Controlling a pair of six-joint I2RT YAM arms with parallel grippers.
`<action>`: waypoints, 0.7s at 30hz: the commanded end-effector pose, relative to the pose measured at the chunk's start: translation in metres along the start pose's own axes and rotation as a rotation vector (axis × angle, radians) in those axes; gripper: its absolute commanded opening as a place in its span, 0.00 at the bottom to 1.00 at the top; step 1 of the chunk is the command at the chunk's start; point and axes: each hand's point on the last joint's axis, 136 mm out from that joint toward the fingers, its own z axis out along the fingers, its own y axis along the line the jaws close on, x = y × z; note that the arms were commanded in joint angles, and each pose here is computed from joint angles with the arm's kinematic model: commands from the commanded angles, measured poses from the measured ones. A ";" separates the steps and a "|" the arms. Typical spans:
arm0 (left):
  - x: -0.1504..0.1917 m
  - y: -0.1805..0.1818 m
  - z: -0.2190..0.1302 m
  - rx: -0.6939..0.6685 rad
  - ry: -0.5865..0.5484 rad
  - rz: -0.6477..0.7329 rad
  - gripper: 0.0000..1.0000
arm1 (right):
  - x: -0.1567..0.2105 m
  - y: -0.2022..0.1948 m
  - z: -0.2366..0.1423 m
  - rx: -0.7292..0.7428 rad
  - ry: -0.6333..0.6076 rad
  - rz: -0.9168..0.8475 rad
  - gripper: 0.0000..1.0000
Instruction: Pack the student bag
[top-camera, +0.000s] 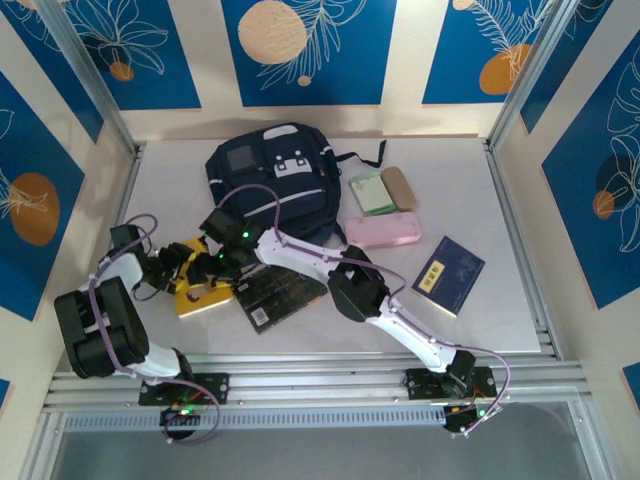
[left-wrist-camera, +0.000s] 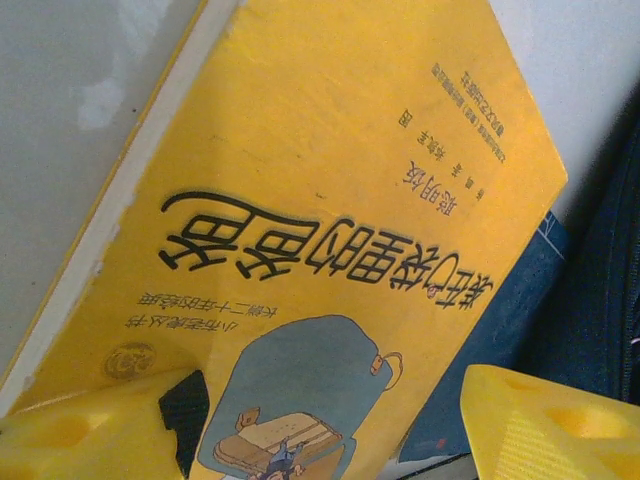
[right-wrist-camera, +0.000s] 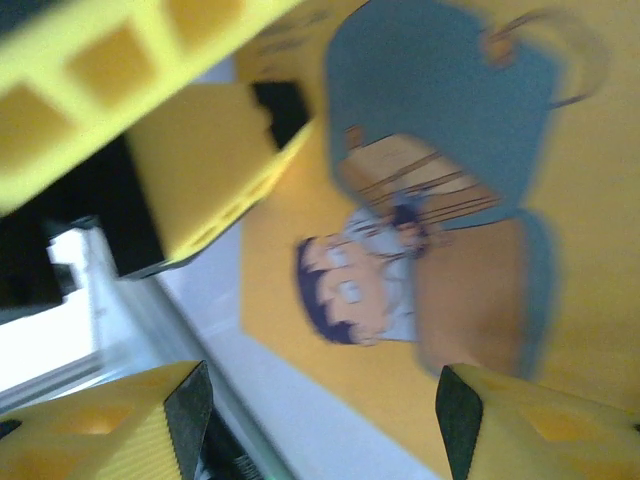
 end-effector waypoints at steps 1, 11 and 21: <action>0.045 0.045 0.003 -0.196 0.132 -0.035 0.71 | -0.002 -0.040 -0.020 0.213 -0.023 -0.047 0.63; 0.055 0.045 0.009 -0.255 0.148 0.039 0.73 | -0.007 -0.078 -0.001 0.329 -0.030 -0.094 0.65; 0.063 0.048 0.016 -0.244 0.181 0.014 0.73 | 0.026 -0.065 0.024 0.209 0.128 -0.039 0.68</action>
